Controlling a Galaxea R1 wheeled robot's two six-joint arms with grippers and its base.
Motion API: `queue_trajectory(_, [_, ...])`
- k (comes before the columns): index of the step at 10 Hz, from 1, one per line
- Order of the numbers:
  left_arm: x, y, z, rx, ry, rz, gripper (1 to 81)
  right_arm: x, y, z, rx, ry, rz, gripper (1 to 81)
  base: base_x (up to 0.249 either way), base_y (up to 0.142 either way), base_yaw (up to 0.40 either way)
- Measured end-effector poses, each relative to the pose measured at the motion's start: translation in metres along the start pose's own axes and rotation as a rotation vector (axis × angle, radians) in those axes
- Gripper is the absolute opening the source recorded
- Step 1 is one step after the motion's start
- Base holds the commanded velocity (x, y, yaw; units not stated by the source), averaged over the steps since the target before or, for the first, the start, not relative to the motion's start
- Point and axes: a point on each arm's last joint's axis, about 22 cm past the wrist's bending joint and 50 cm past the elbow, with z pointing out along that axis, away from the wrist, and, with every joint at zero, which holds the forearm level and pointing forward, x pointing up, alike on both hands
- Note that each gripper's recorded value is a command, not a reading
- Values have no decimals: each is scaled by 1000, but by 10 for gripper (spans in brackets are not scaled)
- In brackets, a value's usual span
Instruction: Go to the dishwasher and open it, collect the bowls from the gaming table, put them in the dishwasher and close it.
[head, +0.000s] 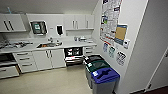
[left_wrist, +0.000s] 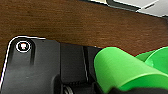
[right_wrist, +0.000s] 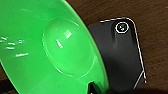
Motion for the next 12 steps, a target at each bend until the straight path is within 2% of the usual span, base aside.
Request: queue_trajectory(12, [1,-3,-2,4,1,1,10,0,0,0,0,0,0,10,99,75,0])
